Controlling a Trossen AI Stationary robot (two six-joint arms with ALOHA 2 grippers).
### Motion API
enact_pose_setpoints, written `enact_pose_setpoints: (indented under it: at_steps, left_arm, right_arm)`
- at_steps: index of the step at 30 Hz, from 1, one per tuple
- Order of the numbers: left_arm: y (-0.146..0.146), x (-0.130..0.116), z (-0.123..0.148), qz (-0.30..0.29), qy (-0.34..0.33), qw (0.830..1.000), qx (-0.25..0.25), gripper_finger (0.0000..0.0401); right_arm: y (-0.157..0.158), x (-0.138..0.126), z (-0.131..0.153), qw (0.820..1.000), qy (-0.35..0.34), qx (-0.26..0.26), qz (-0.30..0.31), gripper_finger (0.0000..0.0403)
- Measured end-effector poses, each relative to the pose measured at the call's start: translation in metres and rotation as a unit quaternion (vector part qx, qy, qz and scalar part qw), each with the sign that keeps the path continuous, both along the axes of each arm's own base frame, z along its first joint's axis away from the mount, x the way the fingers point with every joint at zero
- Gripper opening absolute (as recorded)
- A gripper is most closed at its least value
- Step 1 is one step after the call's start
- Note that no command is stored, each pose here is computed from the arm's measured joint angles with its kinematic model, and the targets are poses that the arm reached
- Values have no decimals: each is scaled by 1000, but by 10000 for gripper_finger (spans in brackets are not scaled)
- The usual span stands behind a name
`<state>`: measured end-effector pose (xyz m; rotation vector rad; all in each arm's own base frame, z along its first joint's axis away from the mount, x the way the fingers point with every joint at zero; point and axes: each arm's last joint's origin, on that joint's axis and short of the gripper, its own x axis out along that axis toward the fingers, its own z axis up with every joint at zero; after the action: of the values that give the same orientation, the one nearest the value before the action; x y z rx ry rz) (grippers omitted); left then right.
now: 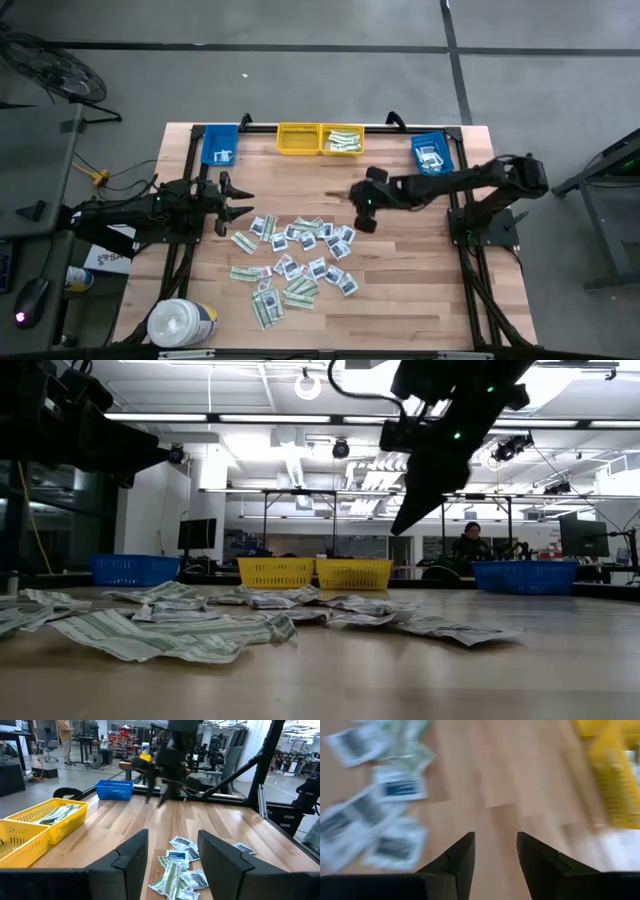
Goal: Pick & Place First Aid Supplies
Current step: Put the black towelette pack into the right blue bin
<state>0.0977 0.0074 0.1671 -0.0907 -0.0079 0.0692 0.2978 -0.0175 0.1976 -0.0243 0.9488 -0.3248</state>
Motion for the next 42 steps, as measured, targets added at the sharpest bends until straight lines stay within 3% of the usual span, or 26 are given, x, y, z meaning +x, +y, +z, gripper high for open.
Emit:
enact_pose_setpoints:
  at_steps: [13, 20, 31, 42]
  left_arm:
    - [0, 0, 0, 0, 0, 1000, 0, 172]
    - [0, 0, 0, 0, 0, 1000, 0, 172]
    - [0, 0, 0, 0, 0, 1000, 0, 172]
    - [0, 0, 0, 0, 0, 1000, 0, 172]
  right_arm:
    - [83, -7, -3, 984, 12, 72, 162, 139]
    - [120, -1, -21, 956, 16, 101, 275, 140]
    - [154, 1, -47, 925, 41, 91, 367, 145]
    - [168, 19, -56, 907, 68, 44, 413, 194]
